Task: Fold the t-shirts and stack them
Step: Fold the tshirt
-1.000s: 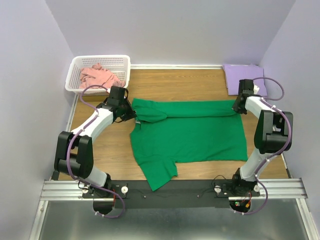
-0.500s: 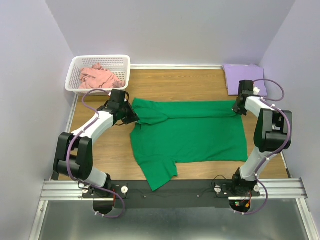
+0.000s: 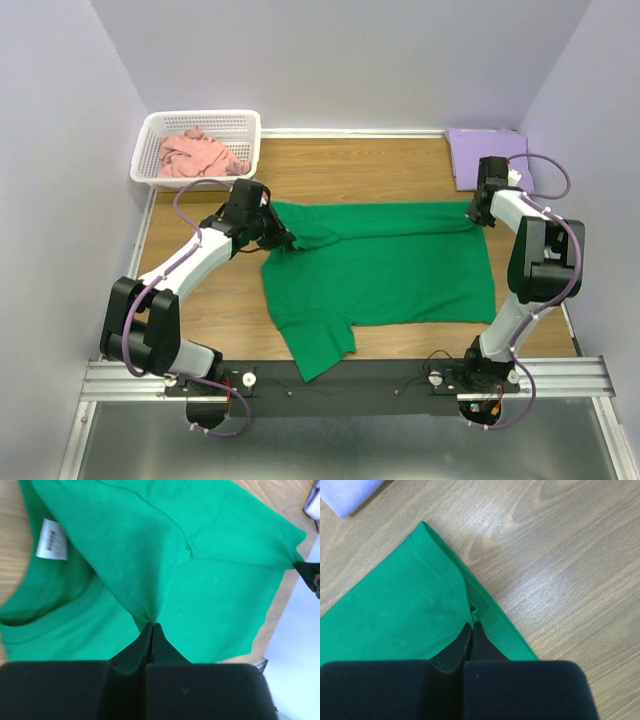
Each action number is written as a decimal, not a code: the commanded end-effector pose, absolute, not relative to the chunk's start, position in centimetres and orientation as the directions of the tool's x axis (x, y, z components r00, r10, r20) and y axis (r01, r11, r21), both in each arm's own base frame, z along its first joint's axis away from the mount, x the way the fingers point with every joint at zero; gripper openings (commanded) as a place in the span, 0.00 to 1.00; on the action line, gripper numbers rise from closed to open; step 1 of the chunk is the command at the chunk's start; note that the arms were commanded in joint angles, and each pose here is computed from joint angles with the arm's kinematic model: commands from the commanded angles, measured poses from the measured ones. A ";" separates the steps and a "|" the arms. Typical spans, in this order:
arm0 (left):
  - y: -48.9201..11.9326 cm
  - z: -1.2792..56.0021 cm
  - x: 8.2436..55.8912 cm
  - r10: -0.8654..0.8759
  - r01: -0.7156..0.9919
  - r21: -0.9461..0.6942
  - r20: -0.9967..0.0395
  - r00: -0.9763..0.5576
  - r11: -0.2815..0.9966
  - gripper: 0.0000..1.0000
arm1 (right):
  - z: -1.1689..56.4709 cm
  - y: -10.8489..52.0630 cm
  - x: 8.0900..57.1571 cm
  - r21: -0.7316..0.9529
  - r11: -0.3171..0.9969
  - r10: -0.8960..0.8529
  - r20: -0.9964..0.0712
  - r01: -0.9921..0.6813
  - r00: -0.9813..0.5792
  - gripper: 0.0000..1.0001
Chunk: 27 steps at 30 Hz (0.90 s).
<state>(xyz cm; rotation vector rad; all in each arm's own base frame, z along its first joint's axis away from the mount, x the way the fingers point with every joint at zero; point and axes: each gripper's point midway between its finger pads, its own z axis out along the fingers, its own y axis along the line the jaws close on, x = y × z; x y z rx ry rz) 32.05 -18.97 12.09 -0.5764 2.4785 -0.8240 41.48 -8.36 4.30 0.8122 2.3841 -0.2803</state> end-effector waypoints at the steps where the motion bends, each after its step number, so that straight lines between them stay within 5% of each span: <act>1: -19.5 11.8 31.1 -0.529 -0.261 -0.655 -0.249 -0.811 0.709 0.00 | 3.6 -9.7 40.8 -0.065 0.764 0.488 -0.594 0.642 -0.640 0.01; 8: -20.2 9.2 29.3 -0.520 -0.292 -0.654 -0.182 -0.834 0.698 0.00 | 3.0 -10.0 40.6 -0.087 0.755 0.488 -0.588 0.650 -0.645 0.04; 16: -18.7 6.5 27.9 -0.570 -0.375 -0.602 -0.166 -0.805 0.705 0.09 | 3.3 -9.8 40.2 -0.079 0.756 0.493 -0.583 0.649 -0.646 0.22; 17: -18.6 6.1 27.4 -0.569 -0.380 -0.598 -0.159 -0.807 0.706 0.14 | 3.6 -9.8 40.2 -0.076 0.755 0.494 -0.588 0.651 -0.641 0.23; 18: -18.6 6.1 27.4 -0.568 -0.376 -0.603 -0.160 -0.807 0.704 0.35 | 4.1 -9.8 40.2 -0.073 0.755 0.492 -0.594 0.652 -0.636 0.30; 21: -18.7 6.6 27.3 -0.569 -0.371 -0.611 -0.161 -0.806 0.699 0.72 | 5.9 -10.1 40.3 -0.066 0.748 0.486 -0.623 0.660 -0.613 0.46; 24: -18.2 8.3 27.9 -0.585 -0.352 -0.623 -0.215 -0.782 0.698 0.91 | 8.0 -10.3 40.5 -0.054 0.751 0.472 -0.654 0.659 -0.591 0.61; 27: -16.8 10.5 29.2 -0.610 -0.337 -0.618 -0.301 -0.733 0.710 0.94 | 9.3 -10.5 41.1 -0.045 0.763 0.454 -0.674 0.645 -0.583 0.72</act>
